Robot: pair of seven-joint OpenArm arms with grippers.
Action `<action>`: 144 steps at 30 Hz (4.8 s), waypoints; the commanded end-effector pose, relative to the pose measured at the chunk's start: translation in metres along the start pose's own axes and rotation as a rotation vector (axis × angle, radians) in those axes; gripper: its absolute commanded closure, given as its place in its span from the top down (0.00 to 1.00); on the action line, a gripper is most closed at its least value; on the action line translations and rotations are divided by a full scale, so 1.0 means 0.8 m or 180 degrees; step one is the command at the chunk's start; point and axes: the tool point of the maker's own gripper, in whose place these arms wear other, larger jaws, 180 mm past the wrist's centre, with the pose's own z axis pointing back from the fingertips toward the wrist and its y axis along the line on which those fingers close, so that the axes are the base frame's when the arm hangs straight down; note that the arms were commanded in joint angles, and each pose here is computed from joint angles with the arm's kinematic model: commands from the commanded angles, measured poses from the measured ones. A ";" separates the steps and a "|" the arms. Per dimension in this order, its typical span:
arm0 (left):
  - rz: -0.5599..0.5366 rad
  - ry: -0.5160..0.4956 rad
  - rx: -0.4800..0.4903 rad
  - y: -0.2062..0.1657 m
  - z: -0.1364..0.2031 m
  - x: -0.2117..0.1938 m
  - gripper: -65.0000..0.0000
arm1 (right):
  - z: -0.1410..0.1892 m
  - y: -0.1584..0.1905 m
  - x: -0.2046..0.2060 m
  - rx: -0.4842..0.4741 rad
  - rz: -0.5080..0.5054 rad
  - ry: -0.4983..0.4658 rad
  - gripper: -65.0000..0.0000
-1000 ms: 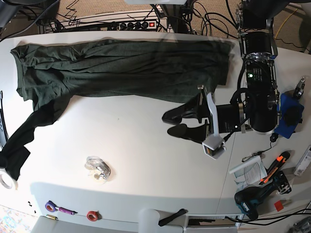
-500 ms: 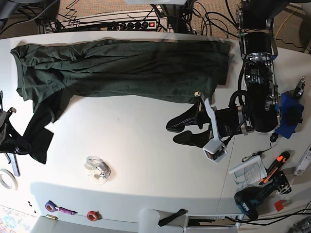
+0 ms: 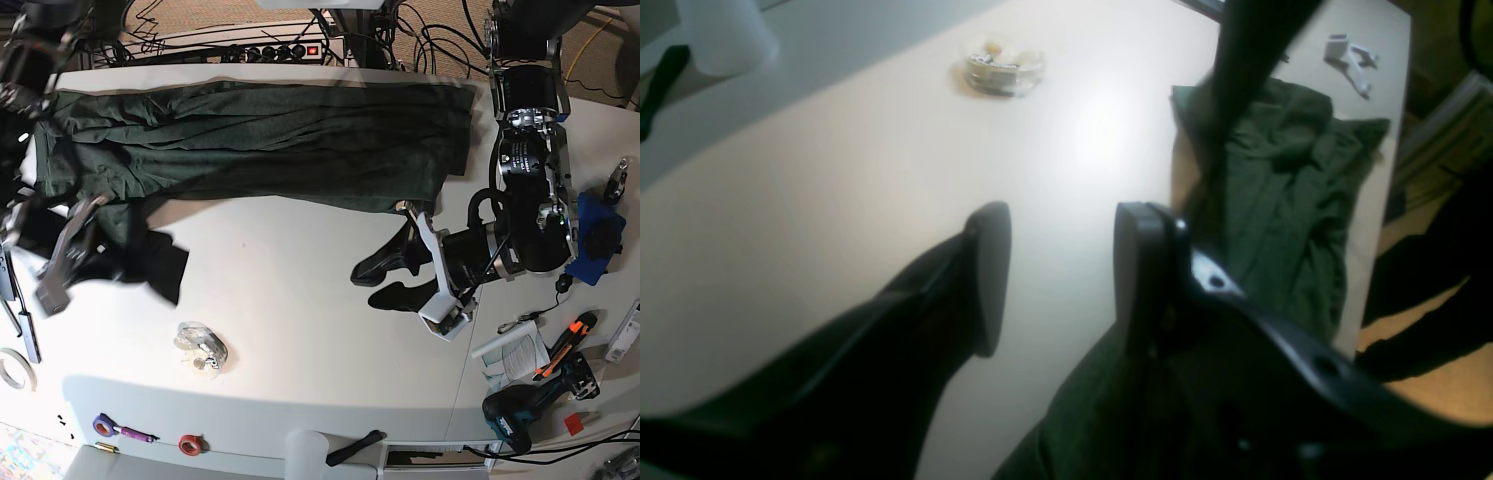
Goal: Layout the t-shirt on the table in an organized manner, then fold the t-shirt properly
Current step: 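Lift the sleeve with the right gripper and swing it off the table edge, then release the sleeve and move the right gripper over the shirt body, then grasp the shirt end with the left gripper and fold it toward the right gripper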
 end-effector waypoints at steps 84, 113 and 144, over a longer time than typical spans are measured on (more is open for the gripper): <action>0.0622 0.0769 0.2134 0.157 0.176 -0.091 0.52 | -0.068 -0.027 -0.025 -0.2528 0.0570 -0.0054 0.45; 0.2644 0.0934 0.0725 -0.083 0.094 -0.270 0.80 | 0.262 -0.082 -0.066 -0.3254 -0.0361 -0.0577 0.45; 0.1302 -0.0565 -0.1105 -0.210 -0.037 -0.059 0.00 | 0.301 -0.154 -0.214 -0.3370 -0.1631 -0.0353 0.45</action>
